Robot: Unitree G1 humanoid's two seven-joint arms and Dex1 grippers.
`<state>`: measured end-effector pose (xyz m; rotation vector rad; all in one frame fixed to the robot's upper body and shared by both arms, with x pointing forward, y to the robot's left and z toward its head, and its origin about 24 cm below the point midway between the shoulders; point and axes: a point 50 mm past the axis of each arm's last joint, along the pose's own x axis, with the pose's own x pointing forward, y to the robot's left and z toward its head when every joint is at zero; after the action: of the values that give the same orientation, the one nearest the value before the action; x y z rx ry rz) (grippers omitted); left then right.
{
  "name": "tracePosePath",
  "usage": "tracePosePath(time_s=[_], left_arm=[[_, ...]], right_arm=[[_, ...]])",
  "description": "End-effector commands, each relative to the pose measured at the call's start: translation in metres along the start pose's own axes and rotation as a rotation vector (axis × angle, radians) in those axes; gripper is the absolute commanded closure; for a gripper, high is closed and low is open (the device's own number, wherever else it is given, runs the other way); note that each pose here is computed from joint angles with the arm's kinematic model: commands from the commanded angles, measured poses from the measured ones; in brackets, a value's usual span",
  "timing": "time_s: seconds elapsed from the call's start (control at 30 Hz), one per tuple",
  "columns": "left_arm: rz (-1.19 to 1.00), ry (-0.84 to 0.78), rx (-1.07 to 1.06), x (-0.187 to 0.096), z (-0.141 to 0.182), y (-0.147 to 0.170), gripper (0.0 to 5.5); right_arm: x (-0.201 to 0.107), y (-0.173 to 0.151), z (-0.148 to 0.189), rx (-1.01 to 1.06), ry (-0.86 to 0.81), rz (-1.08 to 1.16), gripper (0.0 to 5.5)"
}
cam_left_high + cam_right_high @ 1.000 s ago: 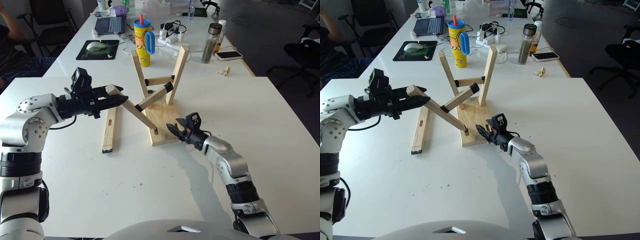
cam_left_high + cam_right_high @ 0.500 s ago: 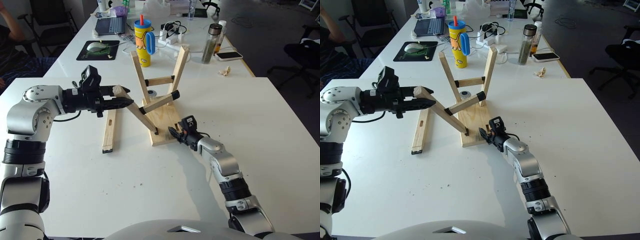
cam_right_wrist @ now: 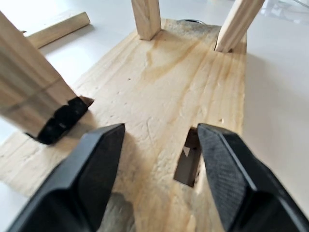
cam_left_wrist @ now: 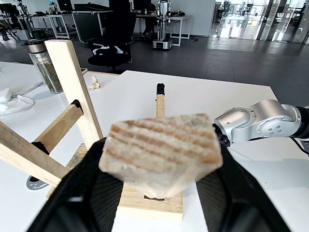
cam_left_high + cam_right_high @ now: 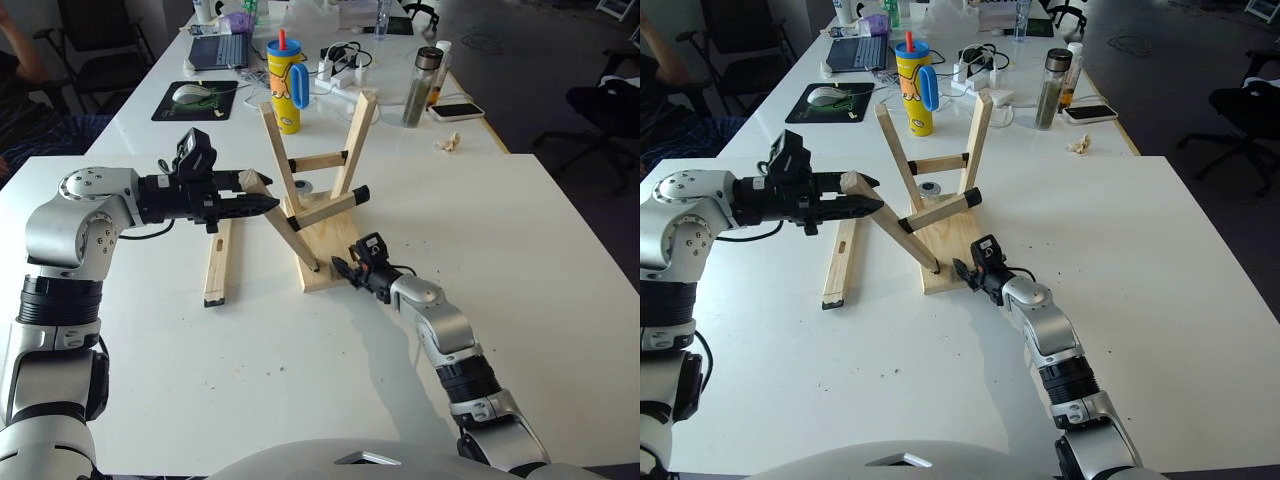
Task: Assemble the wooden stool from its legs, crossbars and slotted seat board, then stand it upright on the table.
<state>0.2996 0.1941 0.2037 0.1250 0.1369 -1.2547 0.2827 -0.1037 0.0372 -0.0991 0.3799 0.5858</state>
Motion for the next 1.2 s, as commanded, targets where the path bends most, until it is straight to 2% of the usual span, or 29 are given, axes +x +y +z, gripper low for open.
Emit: tracePosePath(time_s=[0.03, 0.17, 0.87, 1.2], left_arm=[[0.007, 0.030, 0.027, -0.001, -0.001, -0.001, 3.47], [0.008, 0.061, 0.019, -0.001, -0.008, 0.001, 3.47], [0.039, 0.082, 0.036, -0.012, 0.001, 0.009, 3.47], [0.040, 0.170, 0.078, -0.003, -0.008, 0.014, 3.47]], right_arm=[[-0.002, 0.005, -0.032, 0.025, 0.141, 0.010, 2.73], [-0.001, 0.005, -0.032, 0.024, 0.140, 0.013, 2.73], [-0.002, 0.013, -0.033, -0.025, 0.129, 0.045, 2.73], [0.000, 0.015, -0.034, -0.042, 0.140, 0.053, 2.73]])
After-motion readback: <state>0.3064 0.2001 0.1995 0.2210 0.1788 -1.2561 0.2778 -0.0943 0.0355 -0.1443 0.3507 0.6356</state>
